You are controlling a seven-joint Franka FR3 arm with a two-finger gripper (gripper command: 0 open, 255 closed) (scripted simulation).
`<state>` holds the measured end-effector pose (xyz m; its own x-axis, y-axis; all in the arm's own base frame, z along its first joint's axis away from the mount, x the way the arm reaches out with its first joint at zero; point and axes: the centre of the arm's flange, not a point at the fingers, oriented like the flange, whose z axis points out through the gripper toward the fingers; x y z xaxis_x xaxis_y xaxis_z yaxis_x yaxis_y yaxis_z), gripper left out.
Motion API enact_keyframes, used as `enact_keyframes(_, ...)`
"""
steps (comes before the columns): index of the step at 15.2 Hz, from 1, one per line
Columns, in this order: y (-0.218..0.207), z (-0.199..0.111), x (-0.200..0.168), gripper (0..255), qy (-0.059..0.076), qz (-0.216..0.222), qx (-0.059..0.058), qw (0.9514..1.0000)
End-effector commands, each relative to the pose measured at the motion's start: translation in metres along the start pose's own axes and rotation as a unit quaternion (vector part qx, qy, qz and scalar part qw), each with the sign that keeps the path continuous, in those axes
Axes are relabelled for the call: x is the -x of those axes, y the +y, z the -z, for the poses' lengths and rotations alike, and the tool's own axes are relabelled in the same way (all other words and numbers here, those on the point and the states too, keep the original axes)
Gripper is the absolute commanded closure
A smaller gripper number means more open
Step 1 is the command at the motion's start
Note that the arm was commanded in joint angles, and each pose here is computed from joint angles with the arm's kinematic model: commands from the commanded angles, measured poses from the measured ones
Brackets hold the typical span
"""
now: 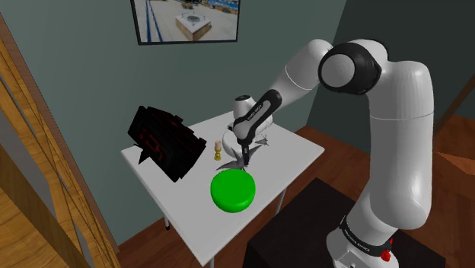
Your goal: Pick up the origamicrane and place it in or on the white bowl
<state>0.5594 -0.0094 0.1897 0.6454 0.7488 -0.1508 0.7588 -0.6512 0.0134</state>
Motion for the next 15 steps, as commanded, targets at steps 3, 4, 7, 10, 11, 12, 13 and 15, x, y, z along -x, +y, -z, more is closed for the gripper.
enact_keyframes(3, 0.001, 0.021, 0.004, 255, 0.0, 0.0, 0.0, 1.0)
enact_keyframes(4, 0.001, 0.026, 0.004, 255, 0.0, 0.0, 0.0, 1.0)
enact_keyframes(7, 0.001, 0.042, 0.007, 255, 0.0, 0.0, 0.0, 1.0)
enact_keyframes(10, 0.002, 0.057, 0.009, 255, 0.0, 0.0, 0.0, 1.0)
enact_keyframes(11, 0.002, 0.063, 0.01, 255, 0.0, 0.0, 0.0, 1.0)
enact_keyframes(12, 0.002, 0.068, 0.011, 255, 0.0, 0.0, 0.0, 1.0)
enact_keyframes(13, 0.002, 0.073, 0.012, 255, 0.0, 0.0, 0.0, 1.0)
enact_keyframes(15, 0.002, 0.084, 0.013, 255, 0.0, 0.0, 0.0, 1.0)
